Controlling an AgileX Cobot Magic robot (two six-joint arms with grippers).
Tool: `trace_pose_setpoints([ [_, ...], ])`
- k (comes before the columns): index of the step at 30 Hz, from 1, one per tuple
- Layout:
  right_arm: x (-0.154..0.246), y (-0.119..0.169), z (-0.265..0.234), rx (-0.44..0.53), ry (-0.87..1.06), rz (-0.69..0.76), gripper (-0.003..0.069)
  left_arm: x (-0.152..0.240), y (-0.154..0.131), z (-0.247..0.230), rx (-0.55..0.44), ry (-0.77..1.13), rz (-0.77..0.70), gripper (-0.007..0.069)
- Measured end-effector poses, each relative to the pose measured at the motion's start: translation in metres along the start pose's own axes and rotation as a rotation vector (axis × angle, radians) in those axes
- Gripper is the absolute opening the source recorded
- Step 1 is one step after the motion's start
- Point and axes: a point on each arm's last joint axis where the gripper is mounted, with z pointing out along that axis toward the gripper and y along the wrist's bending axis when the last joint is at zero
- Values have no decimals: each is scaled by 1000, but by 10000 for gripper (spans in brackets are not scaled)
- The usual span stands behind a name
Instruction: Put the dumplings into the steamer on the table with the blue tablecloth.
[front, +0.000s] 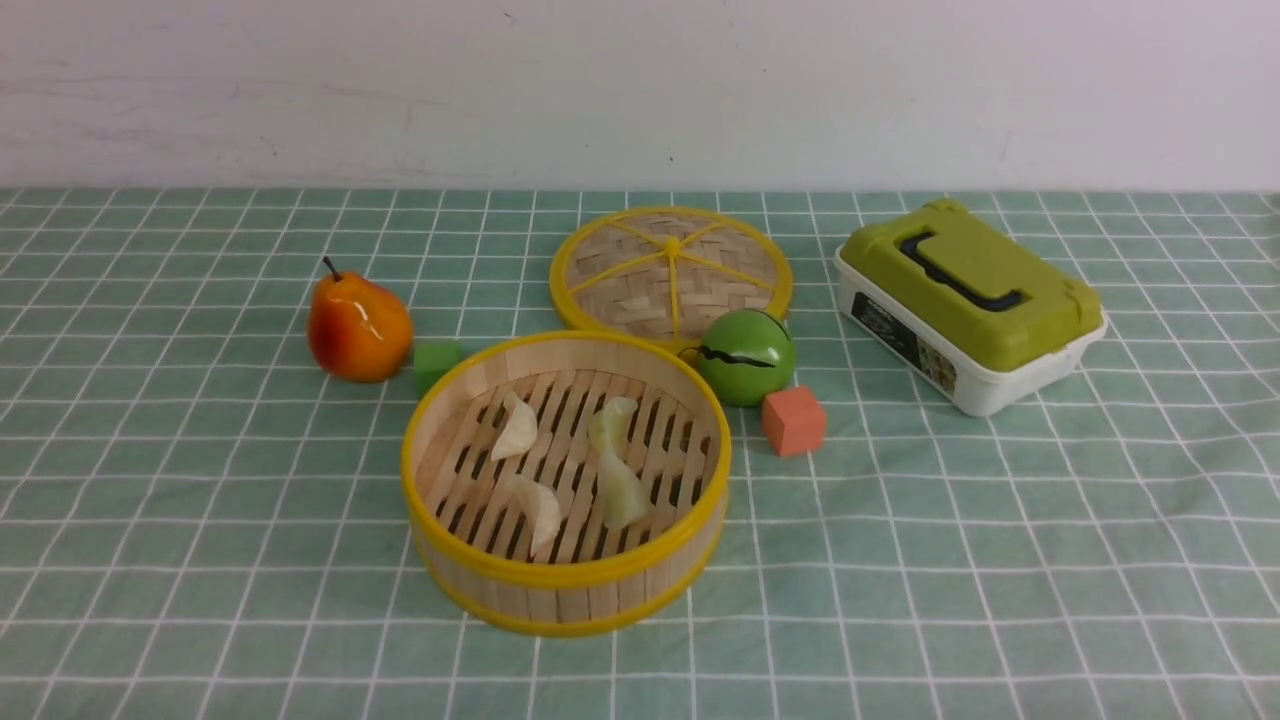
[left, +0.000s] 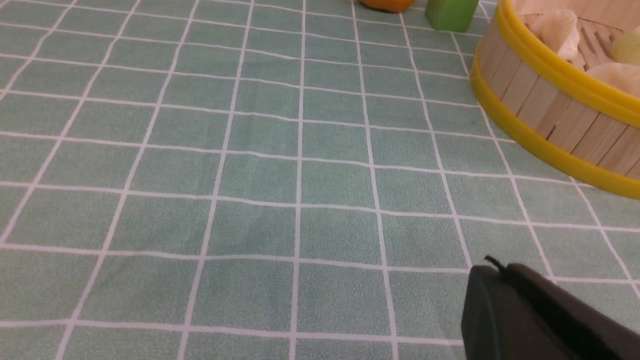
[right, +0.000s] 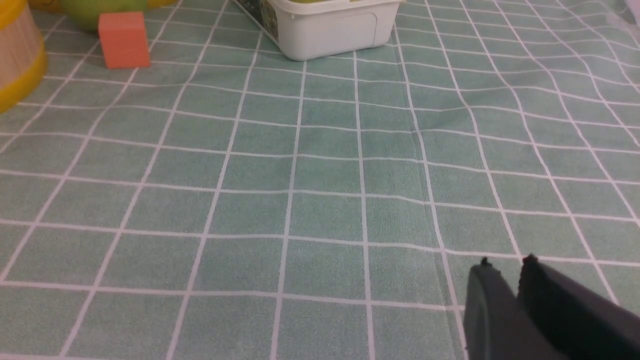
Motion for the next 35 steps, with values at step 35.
trace_pose_setpoints([
  [35, 0, 0, 0, 0, 0, 0, 137, 0, 0, 0, 1, 0, -2, 6],
])
